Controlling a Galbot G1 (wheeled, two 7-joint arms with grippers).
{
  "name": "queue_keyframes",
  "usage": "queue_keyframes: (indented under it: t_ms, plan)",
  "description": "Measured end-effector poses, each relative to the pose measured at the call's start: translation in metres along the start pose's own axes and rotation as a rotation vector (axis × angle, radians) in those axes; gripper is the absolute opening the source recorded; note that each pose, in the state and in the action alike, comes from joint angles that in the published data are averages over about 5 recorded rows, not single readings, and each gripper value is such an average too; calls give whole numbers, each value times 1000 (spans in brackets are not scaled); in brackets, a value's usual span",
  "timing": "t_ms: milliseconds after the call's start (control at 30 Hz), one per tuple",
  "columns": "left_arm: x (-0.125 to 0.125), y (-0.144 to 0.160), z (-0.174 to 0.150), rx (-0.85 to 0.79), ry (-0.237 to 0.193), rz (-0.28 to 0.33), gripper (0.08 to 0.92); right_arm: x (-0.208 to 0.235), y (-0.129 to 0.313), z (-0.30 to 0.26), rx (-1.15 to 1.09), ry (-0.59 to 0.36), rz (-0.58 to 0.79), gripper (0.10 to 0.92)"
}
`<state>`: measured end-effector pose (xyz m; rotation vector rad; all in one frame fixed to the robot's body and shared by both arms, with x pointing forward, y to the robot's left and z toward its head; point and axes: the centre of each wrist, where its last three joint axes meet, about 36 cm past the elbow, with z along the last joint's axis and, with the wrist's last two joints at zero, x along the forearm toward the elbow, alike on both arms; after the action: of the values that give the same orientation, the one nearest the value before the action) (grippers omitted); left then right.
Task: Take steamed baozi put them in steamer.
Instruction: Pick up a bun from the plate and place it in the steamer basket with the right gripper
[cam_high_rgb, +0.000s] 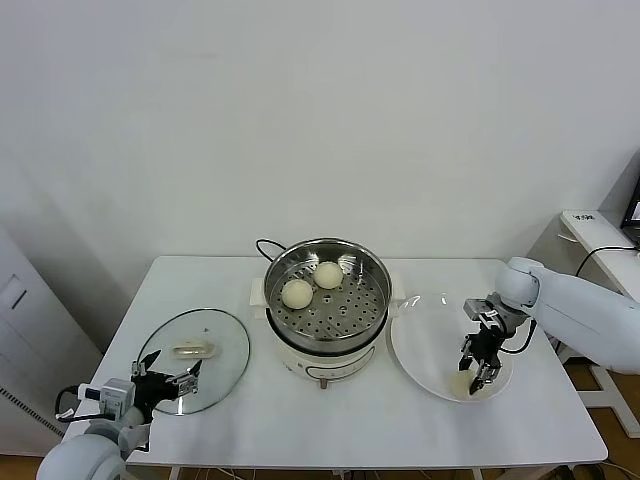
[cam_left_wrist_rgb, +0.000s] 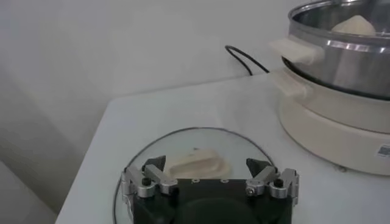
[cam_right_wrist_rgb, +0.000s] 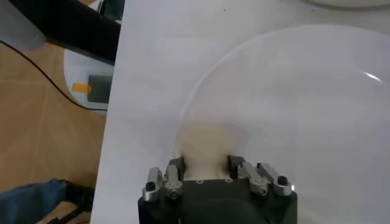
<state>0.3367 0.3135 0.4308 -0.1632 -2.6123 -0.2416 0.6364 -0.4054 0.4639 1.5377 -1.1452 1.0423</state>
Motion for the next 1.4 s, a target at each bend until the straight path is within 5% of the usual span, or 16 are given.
queue_keyframes:
  t_ms: [333,867,1400]
  plan:
    - [-1,4,-1,-8,1,-2,823,65,-5,-11,57,19,73,416]
    - [-3,10,-4,-15,-4,-1,823,228,-31,-99,452,68,412,416]
    - [-3,12,-4,-18,-6,-4,823,229,-56,-222,1038,26,478,416]
